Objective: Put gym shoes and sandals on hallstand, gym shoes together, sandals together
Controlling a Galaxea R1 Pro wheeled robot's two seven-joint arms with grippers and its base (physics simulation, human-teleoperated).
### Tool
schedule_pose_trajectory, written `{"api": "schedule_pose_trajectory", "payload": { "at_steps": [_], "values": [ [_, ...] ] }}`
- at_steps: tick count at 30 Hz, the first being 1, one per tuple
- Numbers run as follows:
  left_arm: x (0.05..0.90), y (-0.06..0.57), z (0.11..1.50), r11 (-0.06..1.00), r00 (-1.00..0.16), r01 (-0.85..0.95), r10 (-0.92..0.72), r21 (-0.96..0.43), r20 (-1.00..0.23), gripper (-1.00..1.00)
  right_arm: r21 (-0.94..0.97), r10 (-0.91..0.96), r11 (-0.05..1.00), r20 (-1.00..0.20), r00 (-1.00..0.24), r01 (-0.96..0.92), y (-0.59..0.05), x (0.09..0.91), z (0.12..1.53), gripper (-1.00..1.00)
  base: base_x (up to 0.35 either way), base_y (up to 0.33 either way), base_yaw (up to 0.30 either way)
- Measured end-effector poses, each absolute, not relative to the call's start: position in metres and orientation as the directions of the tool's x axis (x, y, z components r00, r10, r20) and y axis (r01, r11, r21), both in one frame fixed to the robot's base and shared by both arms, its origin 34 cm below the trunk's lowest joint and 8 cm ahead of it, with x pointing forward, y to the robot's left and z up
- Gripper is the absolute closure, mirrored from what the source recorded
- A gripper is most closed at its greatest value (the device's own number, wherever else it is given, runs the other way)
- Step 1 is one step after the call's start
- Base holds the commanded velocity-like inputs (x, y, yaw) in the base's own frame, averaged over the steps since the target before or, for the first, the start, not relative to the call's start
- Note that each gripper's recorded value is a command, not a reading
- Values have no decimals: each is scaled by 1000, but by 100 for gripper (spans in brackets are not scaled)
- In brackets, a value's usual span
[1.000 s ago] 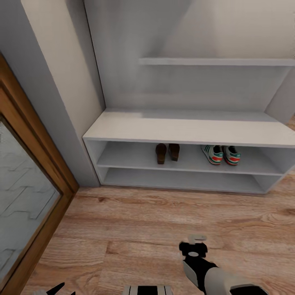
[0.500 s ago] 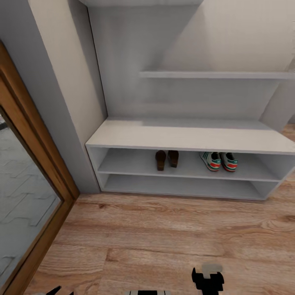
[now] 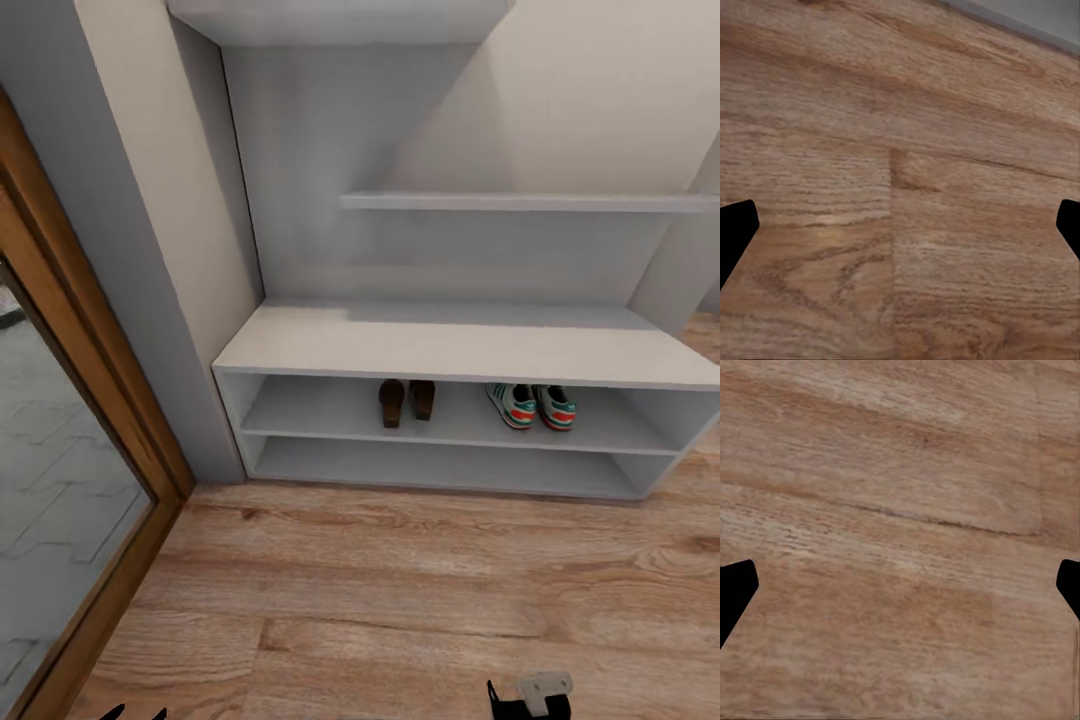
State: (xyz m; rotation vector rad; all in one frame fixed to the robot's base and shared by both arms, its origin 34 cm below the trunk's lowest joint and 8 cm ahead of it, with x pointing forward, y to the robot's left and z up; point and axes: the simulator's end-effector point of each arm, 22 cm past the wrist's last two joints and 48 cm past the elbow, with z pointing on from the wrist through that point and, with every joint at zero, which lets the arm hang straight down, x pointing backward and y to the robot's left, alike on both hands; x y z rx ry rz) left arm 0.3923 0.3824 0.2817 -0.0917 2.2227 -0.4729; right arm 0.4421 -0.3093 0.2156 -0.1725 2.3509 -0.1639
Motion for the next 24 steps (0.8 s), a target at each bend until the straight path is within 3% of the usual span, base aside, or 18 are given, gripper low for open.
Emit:
{"api": "schedule_pose_trajectory", "payload": {
  "at_steps": [24],
  "values": [
    [397, 421, 310, 965, -653, -117, -251, -233, -714, -100, -176, -192, 980, -686, -702, -96, -328, 454, 270, -100, 0, 0, 0]
  ]
}}
